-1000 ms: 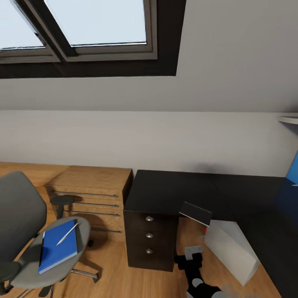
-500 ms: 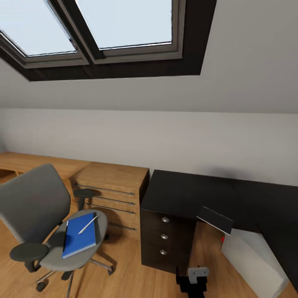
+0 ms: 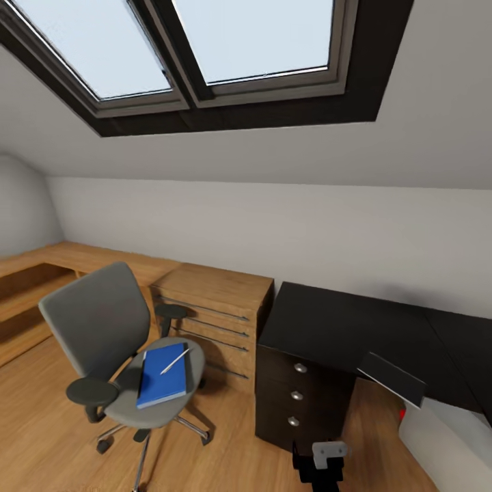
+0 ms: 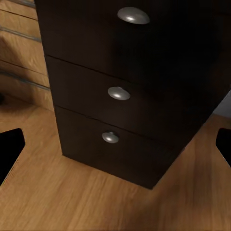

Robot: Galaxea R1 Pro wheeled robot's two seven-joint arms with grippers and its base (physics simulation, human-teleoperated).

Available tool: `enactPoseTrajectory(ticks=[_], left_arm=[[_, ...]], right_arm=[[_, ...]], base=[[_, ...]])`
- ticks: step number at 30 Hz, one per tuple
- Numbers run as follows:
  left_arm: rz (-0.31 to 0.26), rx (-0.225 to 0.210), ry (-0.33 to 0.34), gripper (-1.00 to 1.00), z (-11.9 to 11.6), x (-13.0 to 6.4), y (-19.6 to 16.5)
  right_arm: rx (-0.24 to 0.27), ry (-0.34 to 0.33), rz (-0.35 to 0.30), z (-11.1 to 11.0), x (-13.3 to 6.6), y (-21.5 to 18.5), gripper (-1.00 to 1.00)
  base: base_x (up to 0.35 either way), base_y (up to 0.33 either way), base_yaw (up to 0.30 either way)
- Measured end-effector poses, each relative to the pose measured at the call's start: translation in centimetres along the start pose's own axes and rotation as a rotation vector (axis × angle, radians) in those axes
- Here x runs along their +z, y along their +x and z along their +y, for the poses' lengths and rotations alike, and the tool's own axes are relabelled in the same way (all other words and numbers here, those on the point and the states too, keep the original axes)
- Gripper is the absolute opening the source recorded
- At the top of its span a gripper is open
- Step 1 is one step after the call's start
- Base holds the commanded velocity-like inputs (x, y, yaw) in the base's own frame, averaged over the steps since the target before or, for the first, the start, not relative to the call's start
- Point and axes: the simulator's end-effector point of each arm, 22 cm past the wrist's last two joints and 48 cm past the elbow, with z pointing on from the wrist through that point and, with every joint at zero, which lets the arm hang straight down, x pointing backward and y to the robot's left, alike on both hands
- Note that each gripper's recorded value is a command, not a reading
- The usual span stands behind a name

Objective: In the bedroom, organize the workspace by keeping the computer under the desk, ensuring the monitor is on the desk, placing the keyboard on the desk next to the monitor, placing the mouse on the desk next to the keyboard, moving the folder from the swivel chair onto the desk next to the mouse, stacking the notebook on top of the folder with the pen on top of the notebook, and positioning the swivel chair next to the desk.

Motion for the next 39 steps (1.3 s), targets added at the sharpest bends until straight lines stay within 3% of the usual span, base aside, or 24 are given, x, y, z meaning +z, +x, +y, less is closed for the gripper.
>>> enactPoseTrajectory(ticks=[12,21,39], left_arm=[[0.002,0.000,0.006,1.00,-0.11,0.02,0.09],[0.004,0.001,0.006,1.00,-0.11,0.04,0.19],[0.009,-0.004,0.004,1.00,-0.06,0.06,0.33]], right_arm=[[0.002,0.002,-0.001,-0.06,0.01,0.02,1.00],[-0.007,0.004,-0.005,-0.83,0.12,0.14,1.00],[-0.006,0.006,0.000,-0.89,0.12,0.33,1.00]], base=[[0.000,0.000,0.287],[0.000,0.000,0.061],[0.000,0.000,0.249]])
